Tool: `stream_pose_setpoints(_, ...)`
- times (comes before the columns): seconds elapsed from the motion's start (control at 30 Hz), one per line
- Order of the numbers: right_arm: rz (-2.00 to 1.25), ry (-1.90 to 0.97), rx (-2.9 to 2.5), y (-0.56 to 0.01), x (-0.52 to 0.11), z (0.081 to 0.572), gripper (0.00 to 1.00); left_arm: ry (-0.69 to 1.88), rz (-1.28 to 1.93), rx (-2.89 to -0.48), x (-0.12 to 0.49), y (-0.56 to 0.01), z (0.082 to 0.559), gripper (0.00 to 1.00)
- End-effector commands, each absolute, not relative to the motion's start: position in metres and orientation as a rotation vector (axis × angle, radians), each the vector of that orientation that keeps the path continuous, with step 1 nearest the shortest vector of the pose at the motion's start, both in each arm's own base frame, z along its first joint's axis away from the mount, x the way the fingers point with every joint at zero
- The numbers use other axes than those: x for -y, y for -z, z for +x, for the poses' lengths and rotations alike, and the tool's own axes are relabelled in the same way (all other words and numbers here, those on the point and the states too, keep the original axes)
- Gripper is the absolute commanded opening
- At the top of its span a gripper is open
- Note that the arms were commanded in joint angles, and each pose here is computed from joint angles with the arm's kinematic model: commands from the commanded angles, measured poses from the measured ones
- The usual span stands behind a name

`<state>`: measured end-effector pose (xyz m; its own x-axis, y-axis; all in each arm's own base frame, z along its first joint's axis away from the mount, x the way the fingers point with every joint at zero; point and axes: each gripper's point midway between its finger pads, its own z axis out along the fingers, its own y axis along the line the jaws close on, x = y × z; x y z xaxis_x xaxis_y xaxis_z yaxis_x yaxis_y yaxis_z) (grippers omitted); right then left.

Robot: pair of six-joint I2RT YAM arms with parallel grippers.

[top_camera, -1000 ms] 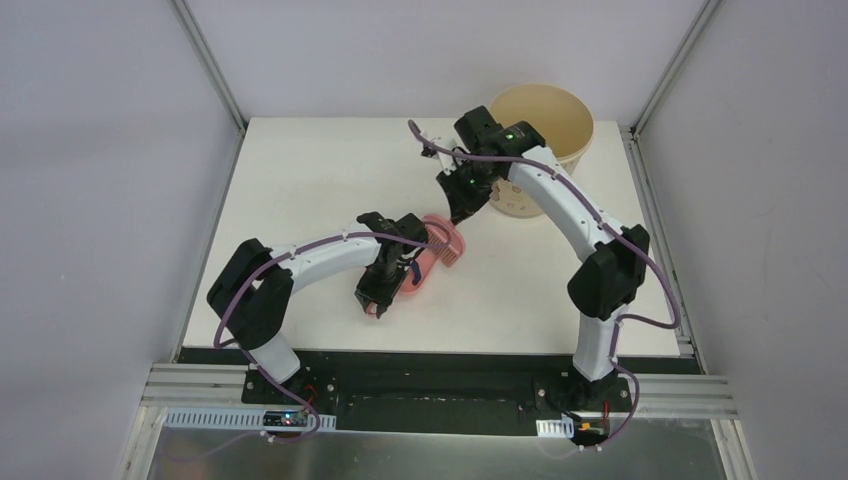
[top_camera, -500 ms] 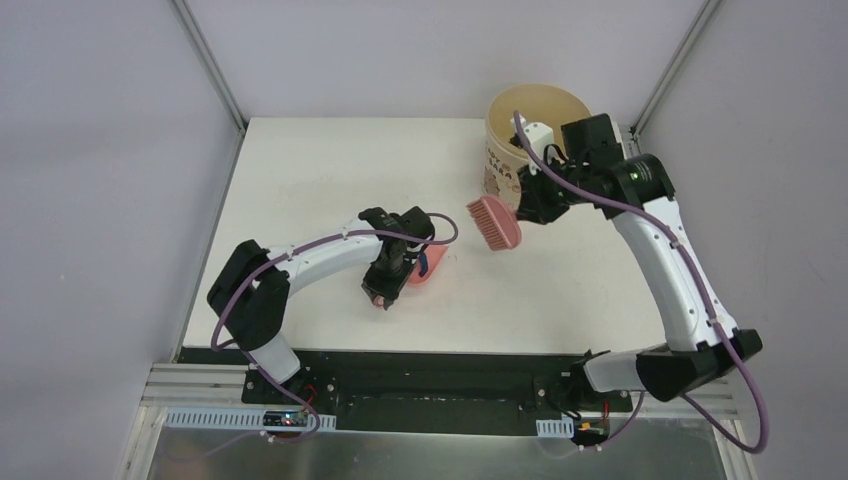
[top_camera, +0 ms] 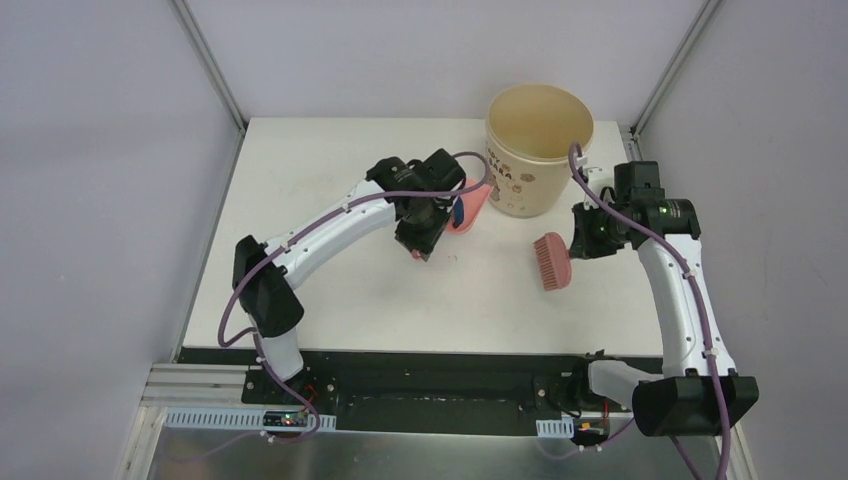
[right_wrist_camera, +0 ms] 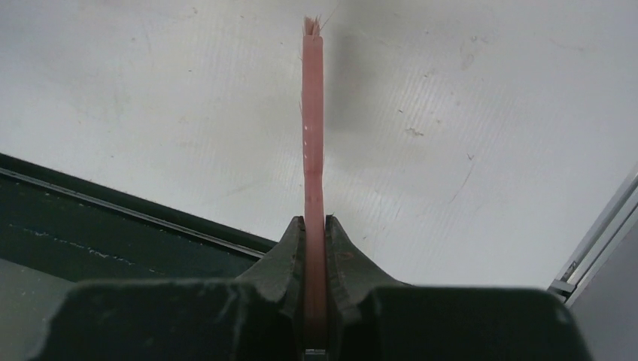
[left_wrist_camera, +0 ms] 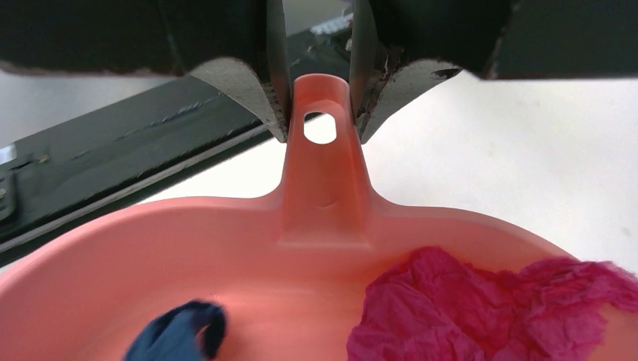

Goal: Sweep away the paper scraps from the table

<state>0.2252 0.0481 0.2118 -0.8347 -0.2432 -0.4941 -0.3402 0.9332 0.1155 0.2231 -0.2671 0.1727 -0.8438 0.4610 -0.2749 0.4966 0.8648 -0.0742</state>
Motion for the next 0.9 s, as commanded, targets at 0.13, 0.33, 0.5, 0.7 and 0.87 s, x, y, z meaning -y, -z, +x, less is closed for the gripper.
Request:
stream_pose_setpoints(0.13, -0.193, -0.139, -2.602, -0.188, -0.012, 0.247, 0.0, 0.377, 0.832, -2.624, 0.336, -0.233, 0.25, 0.0)
stream_pose_setpoints(0.33, -0.107, -0.206, -2.617, -0.173, -0.012, 0.253, 0.0, 0.592, 0.826, -2.519, 0.39, -0.259, 0.267, 0.0)
stream_pose_setpoints(0.5, -0.083, -0.29, -2.625, -0.163, -0.02, 0.251, 0.0, 0.787, 0.807, -2.396, 0.432, -0.278, 0.282, 0.0)
stream_pose_setpoints(0.7, -0.058, -0.299, -2.609, -0.163, -0.017, 0.25, 0.0, 1.067, 0.724, -2.204, 0.475, -0.31, 0.314, 0.0)
stream_pose_setpoints(0.87, -0.039, -0.316, -2.603, -0.162, -0.016, 0.247, 0.0, 1.515, 0.555, -2.119, 0.505, -0.331, 0.346, 0.0)
